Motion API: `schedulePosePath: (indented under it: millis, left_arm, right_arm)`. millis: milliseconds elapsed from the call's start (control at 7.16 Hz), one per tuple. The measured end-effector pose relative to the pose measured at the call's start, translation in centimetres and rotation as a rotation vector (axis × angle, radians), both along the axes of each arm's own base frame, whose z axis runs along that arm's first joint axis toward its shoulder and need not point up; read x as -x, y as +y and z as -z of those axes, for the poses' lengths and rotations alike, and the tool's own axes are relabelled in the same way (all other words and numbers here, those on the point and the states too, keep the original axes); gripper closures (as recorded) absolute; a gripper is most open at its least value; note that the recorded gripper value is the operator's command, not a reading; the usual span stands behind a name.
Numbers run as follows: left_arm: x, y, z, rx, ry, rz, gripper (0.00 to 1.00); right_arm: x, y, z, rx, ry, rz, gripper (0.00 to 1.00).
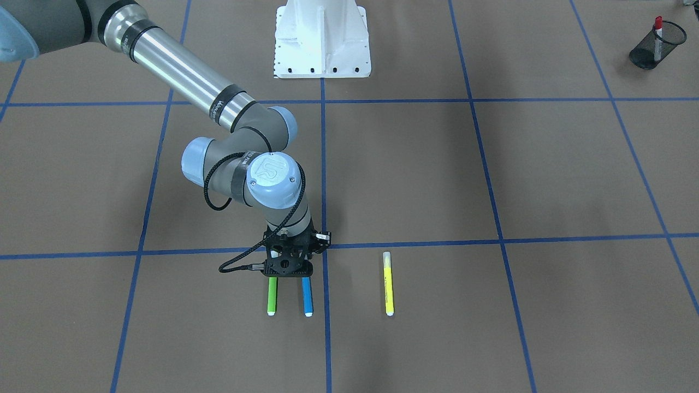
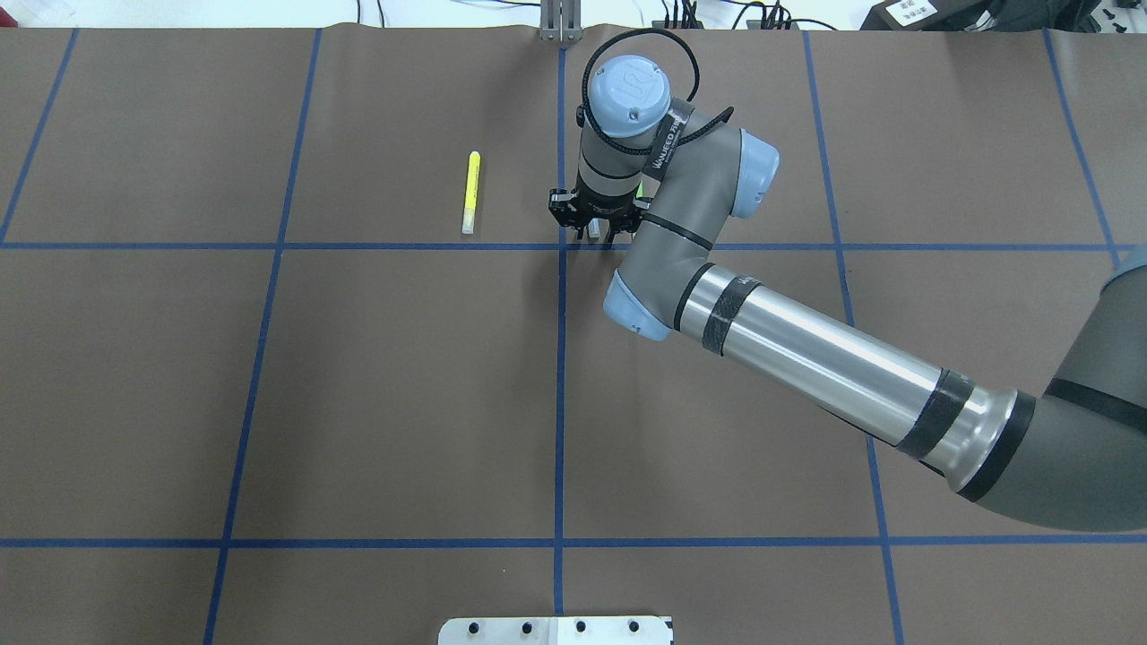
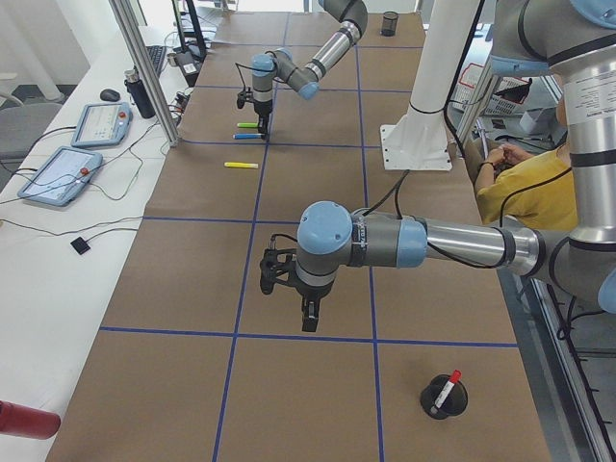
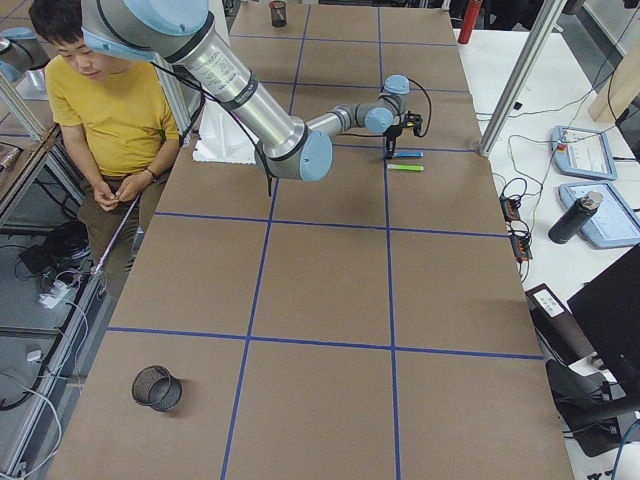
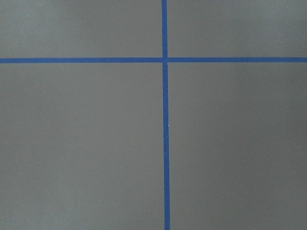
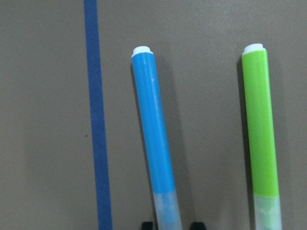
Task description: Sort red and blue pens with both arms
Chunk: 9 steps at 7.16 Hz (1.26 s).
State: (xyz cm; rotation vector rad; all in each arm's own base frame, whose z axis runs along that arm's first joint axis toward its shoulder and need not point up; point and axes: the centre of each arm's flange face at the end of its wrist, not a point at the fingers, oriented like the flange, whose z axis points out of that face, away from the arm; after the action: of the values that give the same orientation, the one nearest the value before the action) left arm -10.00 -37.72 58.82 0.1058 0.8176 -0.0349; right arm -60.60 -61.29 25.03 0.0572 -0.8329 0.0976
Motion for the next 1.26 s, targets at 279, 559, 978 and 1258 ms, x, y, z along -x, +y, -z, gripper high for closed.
schedulePosePath:
  millis: [279,559,978,1258]
  left_arm:
    - [0.0,0.0,-0.1,0.002,0.000,0.000,0.00]
    - [0.0,0.0,-0.2,0.005,-0.002,0.001,0.00]
    - [0.0,0.6,-2.9,0.071,0.000,0.003,0.00]
    - [-0.1,1.3,-3.8,0.086,0.003,0.002,0.00]
  right_arm:
    - [-0.2,-0.3,0.9,-0.015,-0.007,0.002,1.00]
    - [-1.4,-1.5,4.0,-0.038,-0.034,-0.018,1.00]
    - [-7.4,-3.4,9.0,-0.010,-0.055,-0.053,1.00]
    - [-14.4,-3.6,9.2,0.026,-0.082,-0.046,1.00]
